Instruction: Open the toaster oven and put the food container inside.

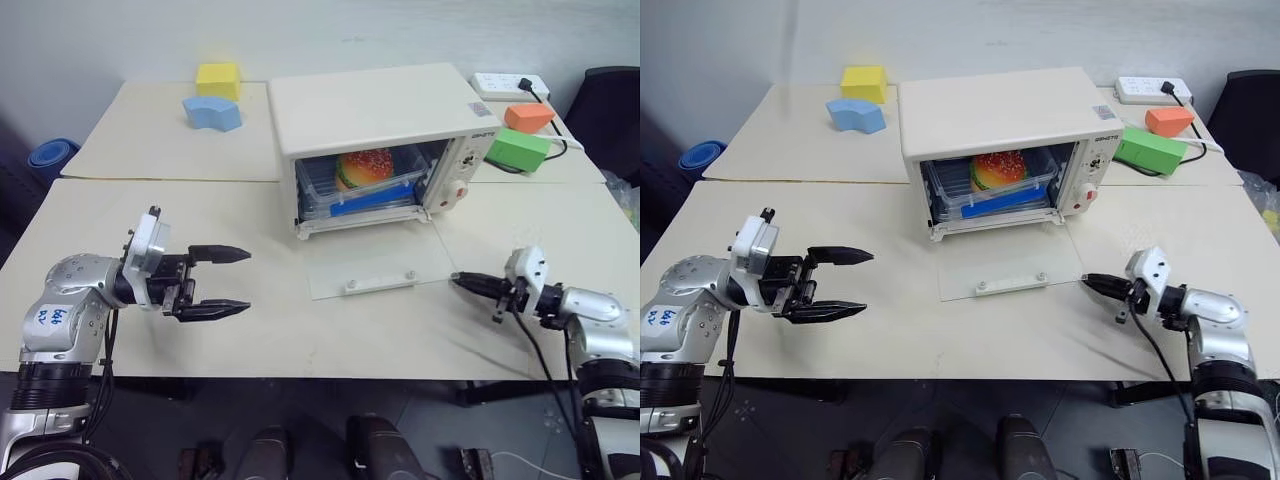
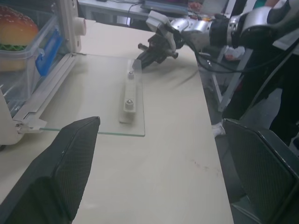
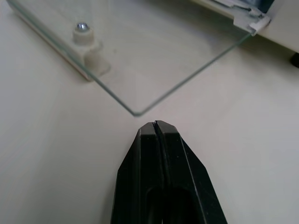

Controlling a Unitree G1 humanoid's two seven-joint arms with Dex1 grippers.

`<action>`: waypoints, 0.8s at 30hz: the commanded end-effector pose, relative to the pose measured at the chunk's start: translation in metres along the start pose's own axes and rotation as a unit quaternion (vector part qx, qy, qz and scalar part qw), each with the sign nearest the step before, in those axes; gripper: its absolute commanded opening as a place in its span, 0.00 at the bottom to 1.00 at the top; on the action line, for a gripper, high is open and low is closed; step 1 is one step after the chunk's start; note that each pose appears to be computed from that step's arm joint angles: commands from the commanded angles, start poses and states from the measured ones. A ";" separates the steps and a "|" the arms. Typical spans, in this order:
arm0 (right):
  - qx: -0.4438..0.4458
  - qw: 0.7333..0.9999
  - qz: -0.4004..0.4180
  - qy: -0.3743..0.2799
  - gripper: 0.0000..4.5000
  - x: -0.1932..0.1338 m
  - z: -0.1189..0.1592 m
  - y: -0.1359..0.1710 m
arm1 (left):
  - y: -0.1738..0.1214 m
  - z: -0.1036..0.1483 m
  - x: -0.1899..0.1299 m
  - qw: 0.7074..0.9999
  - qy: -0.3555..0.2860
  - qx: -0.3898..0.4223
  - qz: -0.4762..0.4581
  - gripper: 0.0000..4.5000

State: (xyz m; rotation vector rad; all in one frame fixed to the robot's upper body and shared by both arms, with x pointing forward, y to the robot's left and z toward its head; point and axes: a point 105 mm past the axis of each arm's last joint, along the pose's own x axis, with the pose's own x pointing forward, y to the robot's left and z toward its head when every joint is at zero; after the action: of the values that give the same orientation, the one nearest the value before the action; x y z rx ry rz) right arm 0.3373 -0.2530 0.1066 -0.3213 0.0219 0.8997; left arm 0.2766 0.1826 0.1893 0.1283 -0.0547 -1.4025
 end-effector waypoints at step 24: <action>-0.074 0.988 0.040 -0.127 0.68 -0.006 0.111 0.019 | 0.017 -0.028 -0.042 0.974 0.047 0.006 0.223 1.00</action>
State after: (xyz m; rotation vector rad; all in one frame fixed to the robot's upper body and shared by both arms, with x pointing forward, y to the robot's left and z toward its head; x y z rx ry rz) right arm 0.3188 -0.2162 0.2026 -0.2450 -0.2363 0.9685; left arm 0.2951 0.2219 0.1641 0.1183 -0.0224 -0.9482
